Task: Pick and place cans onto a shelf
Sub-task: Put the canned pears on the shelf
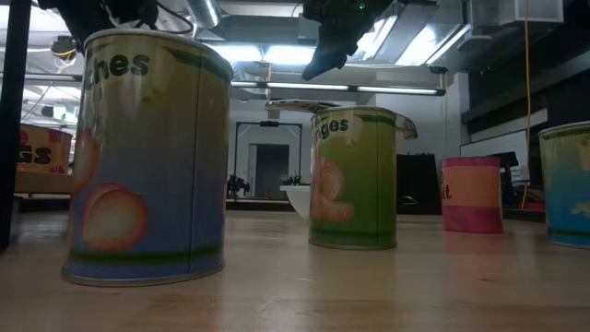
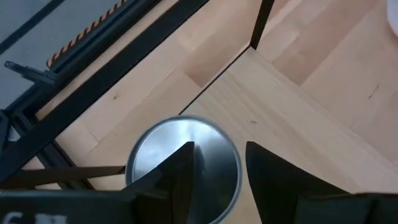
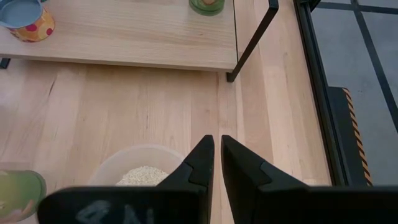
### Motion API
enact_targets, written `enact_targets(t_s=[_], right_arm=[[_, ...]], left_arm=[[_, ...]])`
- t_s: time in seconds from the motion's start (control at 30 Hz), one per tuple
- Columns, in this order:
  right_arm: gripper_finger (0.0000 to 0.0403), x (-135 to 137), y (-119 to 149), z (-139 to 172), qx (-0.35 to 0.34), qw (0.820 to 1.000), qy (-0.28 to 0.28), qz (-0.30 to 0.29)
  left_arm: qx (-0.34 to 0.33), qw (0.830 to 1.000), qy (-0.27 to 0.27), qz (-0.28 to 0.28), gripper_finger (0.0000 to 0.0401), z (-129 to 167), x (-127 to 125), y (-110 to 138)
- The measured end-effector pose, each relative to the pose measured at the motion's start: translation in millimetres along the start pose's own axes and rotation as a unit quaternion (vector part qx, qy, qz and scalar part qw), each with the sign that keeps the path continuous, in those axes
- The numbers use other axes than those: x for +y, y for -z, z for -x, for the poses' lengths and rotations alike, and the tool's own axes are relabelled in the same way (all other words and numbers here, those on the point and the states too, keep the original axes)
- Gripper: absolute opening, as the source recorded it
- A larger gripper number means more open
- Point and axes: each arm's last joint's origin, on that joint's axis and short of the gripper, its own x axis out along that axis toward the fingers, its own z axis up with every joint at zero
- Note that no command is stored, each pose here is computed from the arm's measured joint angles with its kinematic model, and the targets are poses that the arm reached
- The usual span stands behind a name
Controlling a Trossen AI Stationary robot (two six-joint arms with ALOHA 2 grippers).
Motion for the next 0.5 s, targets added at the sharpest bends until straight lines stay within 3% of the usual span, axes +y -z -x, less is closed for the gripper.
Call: enact_targets(t_s=[0.5], right_arm=[[0.0036,0.1,-0.1,0.0,0.0,1.0,0.0,0.0]], left_arm=[[0.01,1.0,0.0,0.01,0.0137,-6.0,-1.5,-2.8]])
